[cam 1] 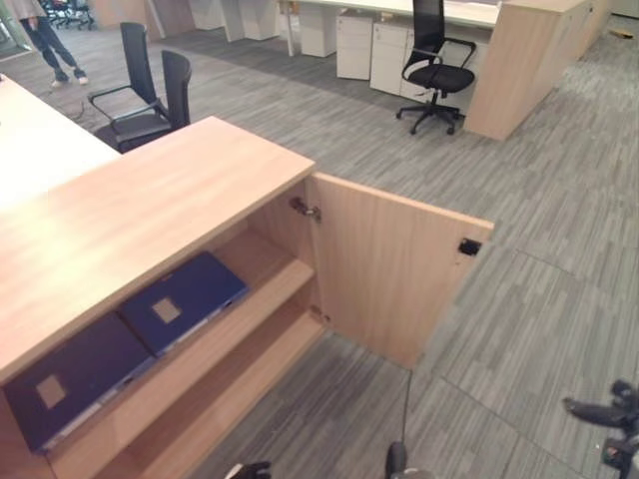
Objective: Put the empty folder in the office cabinet
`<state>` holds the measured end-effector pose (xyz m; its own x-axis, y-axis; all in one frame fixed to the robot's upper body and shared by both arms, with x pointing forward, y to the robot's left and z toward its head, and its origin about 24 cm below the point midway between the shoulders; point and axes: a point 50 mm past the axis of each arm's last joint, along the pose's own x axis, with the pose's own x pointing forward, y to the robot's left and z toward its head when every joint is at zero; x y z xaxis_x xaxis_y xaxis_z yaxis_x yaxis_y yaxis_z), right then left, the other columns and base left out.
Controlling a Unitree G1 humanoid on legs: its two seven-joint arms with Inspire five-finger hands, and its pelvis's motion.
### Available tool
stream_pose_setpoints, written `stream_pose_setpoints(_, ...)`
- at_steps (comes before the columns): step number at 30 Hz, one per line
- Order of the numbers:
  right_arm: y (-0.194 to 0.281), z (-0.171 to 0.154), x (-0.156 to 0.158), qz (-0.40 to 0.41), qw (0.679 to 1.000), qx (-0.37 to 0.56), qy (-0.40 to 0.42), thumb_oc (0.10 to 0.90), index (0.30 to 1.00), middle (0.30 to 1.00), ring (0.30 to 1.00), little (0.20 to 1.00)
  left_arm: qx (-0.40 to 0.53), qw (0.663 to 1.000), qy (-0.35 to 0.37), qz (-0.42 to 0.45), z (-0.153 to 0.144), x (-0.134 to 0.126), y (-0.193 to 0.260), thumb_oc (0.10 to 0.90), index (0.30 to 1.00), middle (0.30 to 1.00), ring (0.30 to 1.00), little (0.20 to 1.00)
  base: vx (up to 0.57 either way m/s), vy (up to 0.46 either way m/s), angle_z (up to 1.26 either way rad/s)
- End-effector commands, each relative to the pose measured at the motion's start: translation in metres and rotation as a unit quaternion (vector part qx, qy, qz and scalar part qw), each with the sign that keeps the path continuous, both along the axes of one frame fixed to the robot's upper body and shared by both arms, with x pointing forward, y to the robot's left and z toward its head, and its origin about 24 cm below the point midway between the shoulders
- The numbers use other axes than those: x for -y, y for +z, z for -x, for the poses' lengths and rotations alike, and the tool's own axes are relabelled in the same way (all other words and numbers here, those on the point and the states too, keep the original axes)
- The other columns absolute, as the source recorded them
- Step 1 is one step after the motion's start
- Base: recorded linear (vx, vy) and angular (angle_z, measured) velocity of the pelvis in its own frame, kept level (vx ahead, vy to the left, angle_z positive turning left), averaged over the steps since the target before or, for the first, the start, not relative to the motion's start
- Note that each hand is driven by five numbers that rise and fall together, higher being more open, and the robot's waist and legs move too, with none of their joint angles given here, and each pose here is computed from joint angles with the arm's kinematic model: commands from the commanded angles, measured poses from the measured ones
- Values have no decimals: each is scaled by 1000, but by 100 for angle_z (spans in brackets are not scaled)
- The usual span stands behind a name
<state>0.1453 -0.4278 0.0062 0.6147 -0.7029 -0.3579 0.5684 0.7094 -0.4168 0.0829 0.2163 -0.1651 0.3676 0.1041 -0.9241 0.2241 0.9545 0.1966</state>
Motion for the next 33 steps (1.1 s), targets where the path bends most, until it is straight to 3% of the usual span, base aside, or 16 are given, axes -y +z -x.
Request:
stream_pose_setpoints(1,57,-48,3,63,988,137,36,800,900,900,900,900,29,999,-16,-27,-17,-23,10,800,900,900,900,900,56,-148,3)
stream_pose_setpoints(7,99,-78,1,113,975,162,103,800,900,900,900,900,16,999,-24,-33,-14,-27,10,800,900,900,900,900,41,-98,3)
stream_pose_setpoints(13,129,-115,-22,147,953,165,207,800,900,900,900,900,1,999,-27,-32,-7,-30,8,800,900,900,900,900,30,-56,2)
stream_pose_setpoints(18,130,-153,-67,121,925,158,323,800,900,900,900,900,-11,999,-40,-23,-1,-27,6,800,900,900,900,900,29,-48,18)
stream_pose_setpoints(30,160,-185,-104,59,894,250,368,800,900,900,900,900,-30,999,-35,-26,13,-30,4,800,900,900,900,900,3,-2,4)
stream_pose_setpoints(33,165,-191,-123,21,872,279,400,800,900,900,900,900,-30,999,-31,-27,13,-30,4,800,900,900,900,900,0,0,0)
